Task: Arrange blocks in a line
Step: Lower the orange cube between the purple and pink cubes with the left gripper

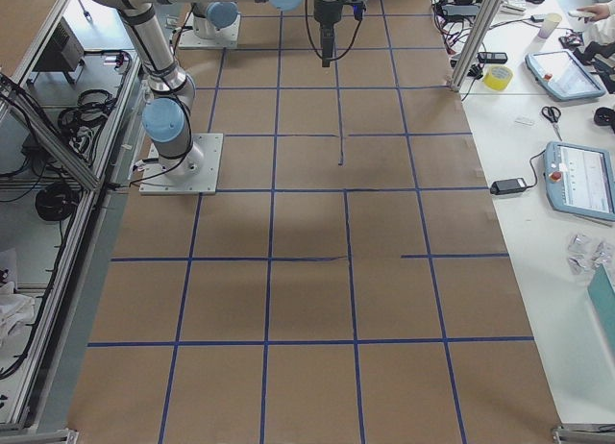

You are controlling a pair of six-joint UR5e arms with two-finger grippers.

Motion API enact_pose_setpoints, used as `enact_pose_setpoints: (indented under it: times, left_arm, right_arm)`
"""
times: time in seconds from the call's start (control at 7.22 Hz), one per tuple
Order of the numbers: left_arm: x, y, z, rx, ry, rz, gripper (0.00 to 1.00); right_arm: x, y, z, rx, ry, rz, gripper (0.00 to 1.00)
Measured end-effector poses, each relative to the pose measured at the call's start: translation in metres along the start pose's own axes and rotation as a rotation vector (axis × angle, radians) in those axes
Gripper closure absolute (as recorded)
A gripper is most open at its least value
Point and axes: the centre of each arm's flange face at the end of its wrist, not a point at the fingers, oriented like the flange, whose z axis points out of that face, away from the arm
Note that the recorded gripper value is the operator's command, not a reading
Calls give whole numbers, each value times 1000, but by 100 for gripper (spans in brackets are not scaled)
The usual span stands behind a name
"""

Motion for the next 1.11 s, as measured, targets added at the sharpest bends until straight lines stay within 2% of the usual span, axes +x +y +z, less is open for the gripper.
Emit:
enact_pose_setpoints:
  times: [1.11]
  left_arm:
    - [4, 2, 35, -4, 29, -57, 100]
  right_arm:
    - [1, 1, 2, -6, 7, -2, 0]
